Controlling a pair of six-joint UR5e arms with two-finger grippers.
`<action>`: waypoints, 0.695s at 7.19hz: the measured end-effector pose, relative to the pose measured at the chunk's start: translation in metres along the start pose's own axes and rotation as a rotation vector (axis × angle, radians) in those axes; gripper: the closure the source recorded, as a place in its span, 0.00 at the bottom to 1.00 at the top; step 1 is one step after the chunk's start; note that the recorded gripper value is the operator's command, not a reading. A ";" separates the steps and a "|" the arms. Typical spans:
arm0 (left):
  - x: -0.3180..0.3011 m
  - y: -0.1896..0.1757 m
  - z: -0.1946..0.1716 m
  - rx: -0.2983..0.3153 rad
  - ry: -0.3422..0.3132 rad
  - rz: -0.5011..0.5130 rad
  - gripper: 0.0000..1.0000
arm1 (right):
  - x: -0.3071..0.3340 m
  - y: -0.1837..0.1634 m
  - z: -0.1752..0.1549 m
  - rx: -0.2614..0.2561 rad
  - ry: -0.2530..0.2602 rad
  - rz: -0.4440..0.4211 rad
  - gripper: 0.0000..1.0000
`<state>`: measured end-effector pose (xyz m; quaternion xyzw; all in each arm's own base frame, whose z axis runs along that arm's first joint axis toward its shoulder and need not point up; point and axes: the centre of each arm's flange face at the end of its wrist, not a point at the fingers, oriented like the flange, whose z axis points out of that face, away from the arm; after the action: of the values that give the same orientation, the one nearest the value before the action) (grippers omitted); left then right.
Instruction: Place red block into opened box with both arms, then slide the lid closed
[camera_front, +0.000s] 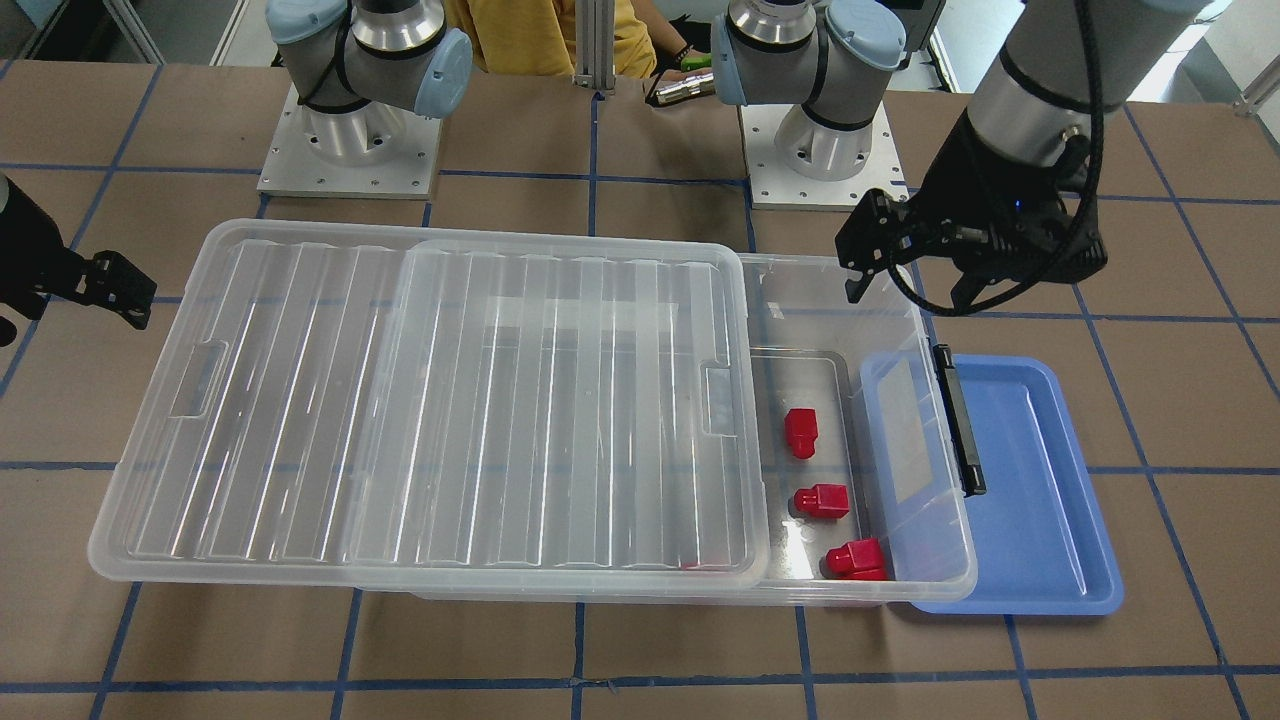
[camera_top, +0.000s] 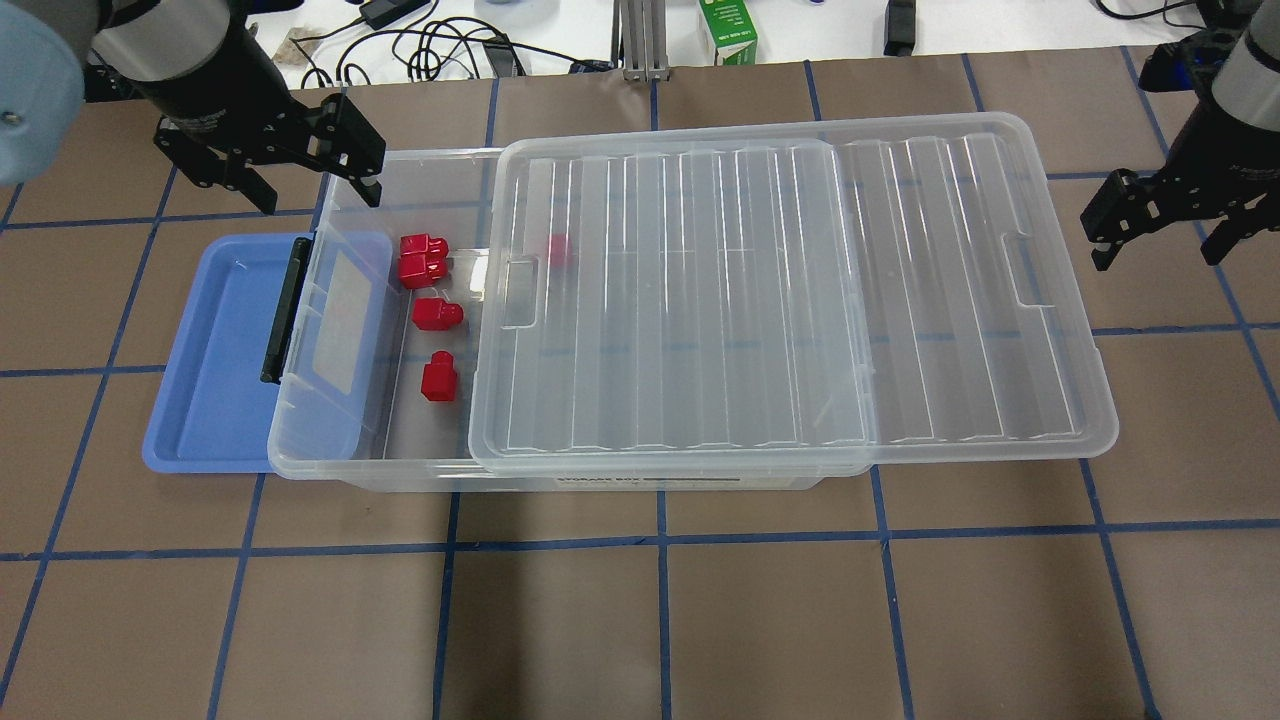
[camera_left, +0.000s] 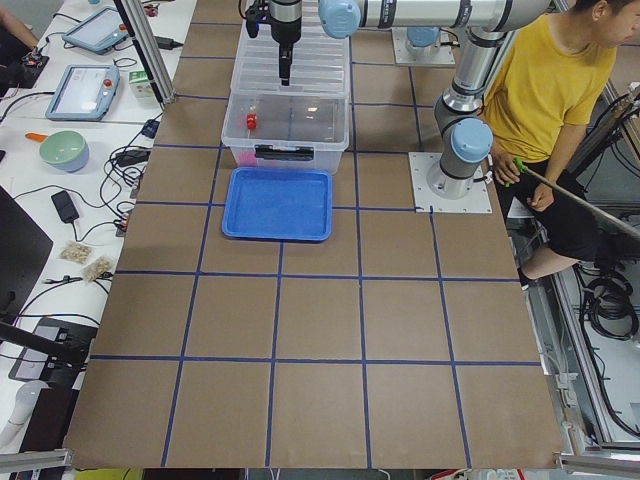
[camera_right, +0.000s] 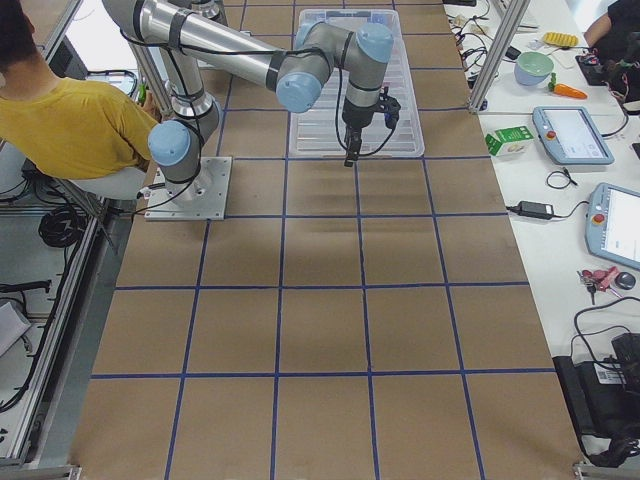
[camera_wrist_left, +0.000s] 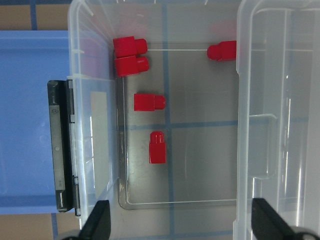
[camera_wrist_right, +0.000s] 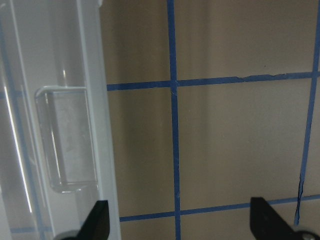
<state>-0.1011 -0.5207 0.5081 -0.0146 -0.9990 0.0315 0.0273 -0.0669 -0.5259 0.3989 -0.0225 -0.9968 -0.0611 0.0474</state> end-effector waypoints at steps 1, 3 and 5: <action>0.000 0.007 -0.007 0.002 -0.009 0.003 0.00 | 0.003 -0.006 0.012 -0.022 -0.005 -0.007 0.00; 0.000 0.012 -0.012 0.003 -0.019 0.009 0.00 | 0.004 -0.013 0.024 -0.044 -0.011 -0.021 0.00; 0.007 0.015 -0.015 -0.001 -0.029 0.038 0.00 | 0.005 -0.018 0.033 -0.060 -0.016 -0.025 0.00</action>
<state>-0.1065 -0.5045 0.5224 -0.0330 -0.9989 0.0315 0.0122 -0.0757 -0.5398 0.3648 -0.0119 -0.9950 -0.0912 0.0379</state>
